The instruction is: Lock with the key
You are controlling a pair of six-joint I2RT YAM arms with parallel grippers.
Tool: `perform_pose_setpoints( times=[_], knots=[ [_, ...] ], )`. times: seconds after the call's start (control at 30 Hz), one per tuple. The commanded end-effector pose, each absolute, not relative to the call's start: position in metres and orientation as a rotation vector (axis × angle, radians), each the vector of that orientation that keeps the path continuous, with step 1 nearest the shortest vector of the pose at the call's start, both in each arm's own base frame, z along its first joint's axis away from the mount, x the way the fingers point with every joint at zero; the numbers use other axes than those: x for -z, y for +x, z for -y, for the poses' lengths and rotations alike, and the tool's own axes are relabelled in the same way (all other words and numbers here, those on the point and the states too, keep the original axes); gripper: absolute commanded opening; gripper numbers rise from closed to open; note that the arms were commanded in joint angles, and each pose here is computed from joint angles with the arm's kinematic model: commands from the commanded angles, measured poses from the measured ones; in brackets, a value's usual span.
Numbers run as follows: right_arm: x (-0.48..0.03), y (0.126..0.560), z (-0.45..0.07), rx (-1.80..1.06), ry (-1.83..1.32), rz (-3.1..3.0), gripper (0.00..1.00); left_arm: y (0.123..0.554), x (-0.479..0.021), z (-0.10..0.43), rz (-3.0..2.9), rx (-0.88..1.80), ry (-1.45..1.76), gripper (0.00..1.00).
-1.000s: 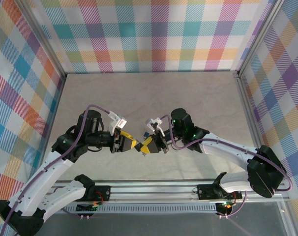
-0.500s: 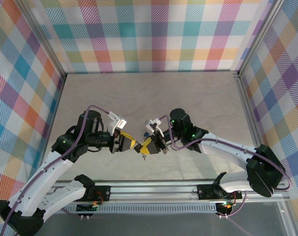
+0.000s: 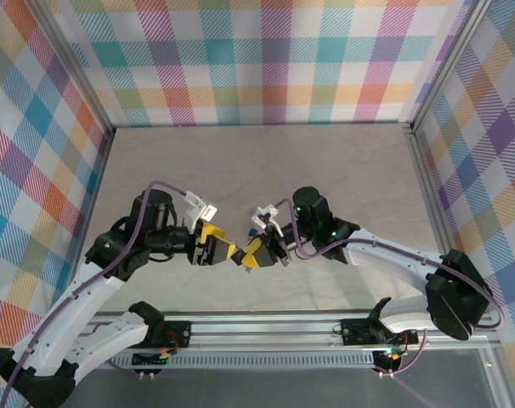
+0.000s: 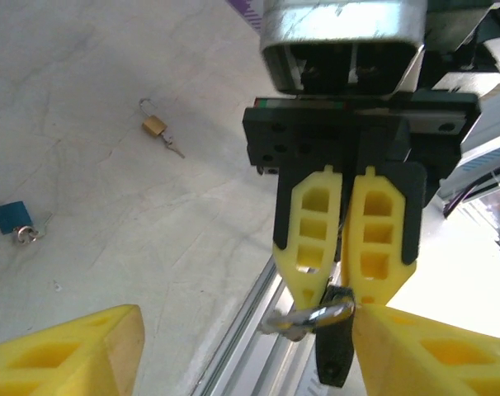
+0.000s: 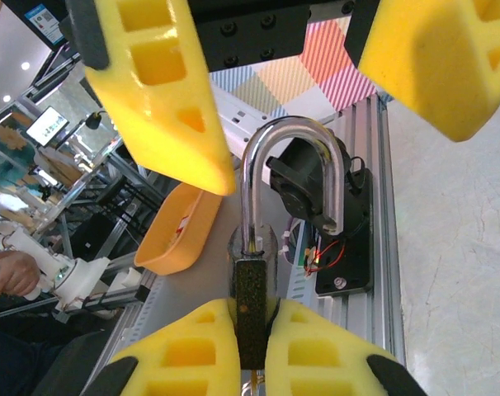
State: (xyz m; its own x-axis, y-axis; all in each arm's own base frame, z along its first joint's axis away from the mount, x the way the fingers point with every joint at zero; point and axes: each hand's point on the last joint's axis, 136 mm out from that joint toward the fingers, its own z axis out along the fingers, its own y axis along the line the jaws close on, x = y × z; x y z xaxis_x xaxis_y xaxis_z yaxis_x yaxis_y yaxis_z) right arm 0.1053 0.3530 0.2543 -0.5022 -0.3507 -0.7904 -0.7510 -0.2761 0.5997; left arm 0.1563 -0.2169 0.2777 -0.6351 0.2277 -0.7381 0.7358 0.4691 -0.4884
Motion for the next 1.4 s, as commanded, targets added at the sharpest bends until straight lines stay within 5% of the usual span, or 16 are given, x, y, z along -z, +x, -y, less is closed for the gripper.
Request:
perform_pose_setpoints(
  times=[0.0, 1.37],
  knots=[
    [-0.268, 0.097, -0.357, -1.873, -1.427, -1.575, 0.0, 0.155, -0.29, 0.217, -2.066, 1.139, 0.789, 0.72],
    [-0.266, 0.111, -0.37, -1.819, -1.374, -1.626, 0.0, 0.117, -0.303, 0.229, -2.034, 1.442, 0.865, 0.62]
  ],
)
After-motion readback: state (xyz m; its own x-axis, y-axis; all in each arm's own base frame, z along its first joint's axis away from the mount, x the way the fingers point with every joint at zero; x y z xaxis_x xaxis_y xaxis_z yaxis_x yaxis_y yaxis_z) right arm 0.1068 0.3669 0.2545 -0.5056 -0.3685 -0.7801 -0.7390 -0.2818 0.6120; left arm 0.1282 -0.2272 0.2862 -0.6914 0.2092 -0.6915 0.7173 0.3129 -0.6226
